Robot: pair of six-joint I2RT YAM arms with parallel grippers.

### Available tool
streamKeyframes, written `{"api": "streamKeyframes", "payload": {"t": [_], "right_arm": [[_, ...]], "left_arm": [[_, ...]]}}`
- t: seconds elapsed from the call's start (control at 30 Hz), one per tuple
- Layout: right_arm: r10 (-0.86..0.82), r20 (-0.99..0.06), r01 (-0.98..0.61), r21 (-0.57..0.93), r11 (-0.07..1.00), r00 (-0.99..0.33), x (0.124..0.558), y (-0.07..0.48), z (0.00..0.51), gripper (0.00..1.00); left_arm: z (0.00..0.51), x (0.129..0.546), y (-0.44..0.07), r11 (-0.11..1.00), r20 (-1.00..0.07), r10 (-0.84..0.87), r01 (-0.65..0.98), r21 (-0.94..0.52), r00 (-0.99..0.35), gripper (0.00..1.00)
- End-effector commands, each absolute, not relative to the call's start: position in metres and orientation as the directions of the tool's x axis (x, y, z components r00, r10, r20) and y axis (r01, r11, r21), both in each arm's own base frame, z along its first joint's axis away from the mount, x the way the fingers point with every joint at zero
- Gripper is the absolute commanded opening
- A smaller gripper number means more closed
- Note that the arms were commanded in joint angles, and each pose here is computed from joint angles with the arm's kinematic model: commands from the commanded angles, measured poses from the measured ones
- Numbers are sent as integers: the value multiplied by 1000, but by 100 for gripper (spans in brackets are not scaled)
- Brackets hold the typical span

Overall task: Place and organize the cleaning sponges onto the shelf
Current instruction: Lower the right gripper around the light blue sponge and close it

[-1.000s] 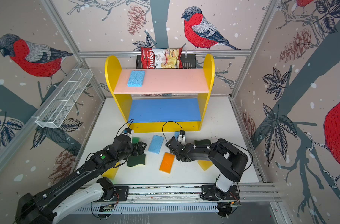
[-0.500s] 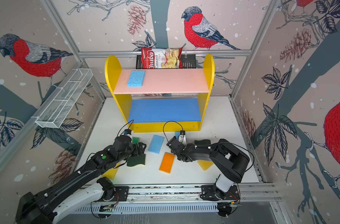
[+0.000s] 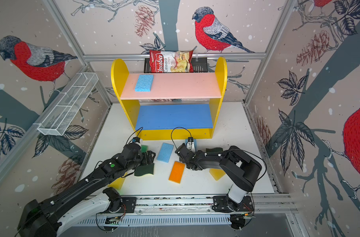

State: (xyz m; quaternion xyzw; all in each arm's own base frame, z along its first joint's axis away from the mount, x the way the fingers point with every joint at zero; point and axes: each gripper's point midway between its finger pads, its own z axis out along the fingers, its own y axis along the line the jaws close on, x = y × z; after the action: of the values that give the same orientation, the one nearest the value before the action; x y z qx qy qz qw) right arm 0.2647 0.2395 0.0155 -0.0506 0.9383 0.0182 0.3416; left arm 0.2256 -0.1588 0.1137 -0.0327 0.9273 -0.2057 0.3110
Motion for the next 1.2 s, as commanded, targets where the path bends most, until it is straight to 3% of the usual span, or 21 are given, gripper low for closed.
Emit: {"api": "streamKeyframes", "payload": {"t": [0.0, 0.57, 1.17], "right_arm": [[-139, -587, -125, -66, 990, -798, 255, 228, 1, 92], [-134, -575, -106, -82, 991, -807, 254, 217, -4, 72], [-154, -595, -152, -54, 987, -789, 247, 215, 22, 65]], "left_arm": [[120, 230, -166, 898, -578, -201, 87, -431, -791, 88], [115, 227, -163, 898, -572, -209, 76, -433, -793, 88], [137, 228, -152, 909, -614, -222, 66, -411, -757, 88]]}}
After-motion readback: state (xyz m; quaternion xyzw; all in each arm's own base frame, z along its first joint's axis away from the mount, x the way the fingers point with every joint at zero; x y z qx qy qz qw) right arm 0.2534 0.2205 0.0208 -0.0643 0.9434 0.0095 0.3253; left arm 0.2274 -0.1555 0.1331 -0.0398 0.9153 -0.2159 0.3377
